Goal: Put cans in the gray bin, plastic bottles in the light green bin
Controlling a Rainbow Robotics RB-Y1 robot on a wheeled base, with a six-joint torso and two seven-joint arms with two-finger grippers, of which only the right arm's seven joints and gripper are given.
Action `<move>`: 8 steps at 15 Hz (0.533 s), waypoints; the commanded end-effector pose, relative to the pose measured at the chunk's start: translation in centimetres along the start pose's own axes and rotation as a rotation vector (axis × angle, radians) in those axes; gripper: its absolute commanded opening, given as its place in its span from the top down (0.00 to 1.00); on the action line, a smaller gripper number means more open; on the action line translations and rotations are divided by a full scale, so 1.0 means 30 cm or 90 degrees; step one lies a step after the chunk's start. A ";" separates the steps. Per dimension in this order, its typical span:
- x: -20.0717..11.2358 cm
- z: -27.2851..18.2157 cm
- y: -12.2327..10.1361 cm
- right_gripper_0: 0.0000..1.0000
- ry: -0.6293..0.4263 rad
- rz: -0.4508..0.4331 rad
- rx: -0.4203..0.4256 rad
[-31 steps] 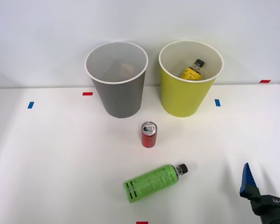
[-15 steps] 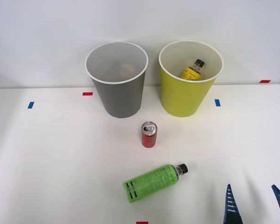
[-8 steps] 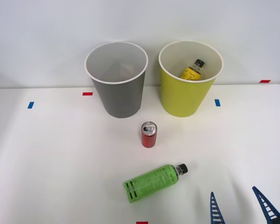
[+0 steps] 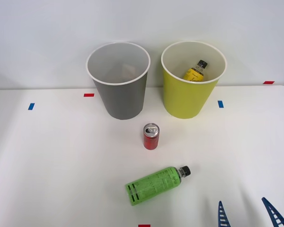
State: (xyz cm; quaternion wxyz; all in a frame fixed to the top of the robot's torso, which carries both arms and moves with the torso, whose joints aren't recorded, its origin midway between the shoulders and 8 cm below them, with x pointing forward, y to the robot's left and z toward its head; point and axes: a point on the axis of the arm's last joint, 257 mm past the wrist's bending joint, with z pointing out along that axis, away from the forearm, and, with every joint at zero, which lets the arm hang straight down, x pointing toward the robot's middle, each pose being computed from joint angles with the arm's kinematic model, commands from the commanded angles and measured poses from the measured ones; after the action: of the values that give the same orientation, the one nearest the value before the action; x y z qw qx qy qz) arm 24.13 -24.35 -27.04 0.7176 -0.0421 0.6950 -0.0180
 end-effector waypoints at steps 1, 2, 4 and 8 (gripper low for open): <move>0.002 -0.002 0.000 0.00 0.001 -0.001 0.001; 0.002 -0.002 0.000 0.00 0.001 -0.001 0.001; 0.002 -0.002 0.000 0.00 0.001 -0.001 0.001; 0.002 -0.002 0.000 0.00 0.001 -0.001 0.001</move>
State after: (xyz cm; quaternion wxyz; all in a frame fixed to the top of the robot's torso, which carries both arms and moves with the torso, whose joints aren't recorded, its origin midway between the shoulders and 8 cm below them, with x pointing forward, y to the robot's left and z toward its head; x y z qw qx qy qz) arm 24.06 -24.36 -27.09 0.7169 -0.0422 0.6957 -0.0187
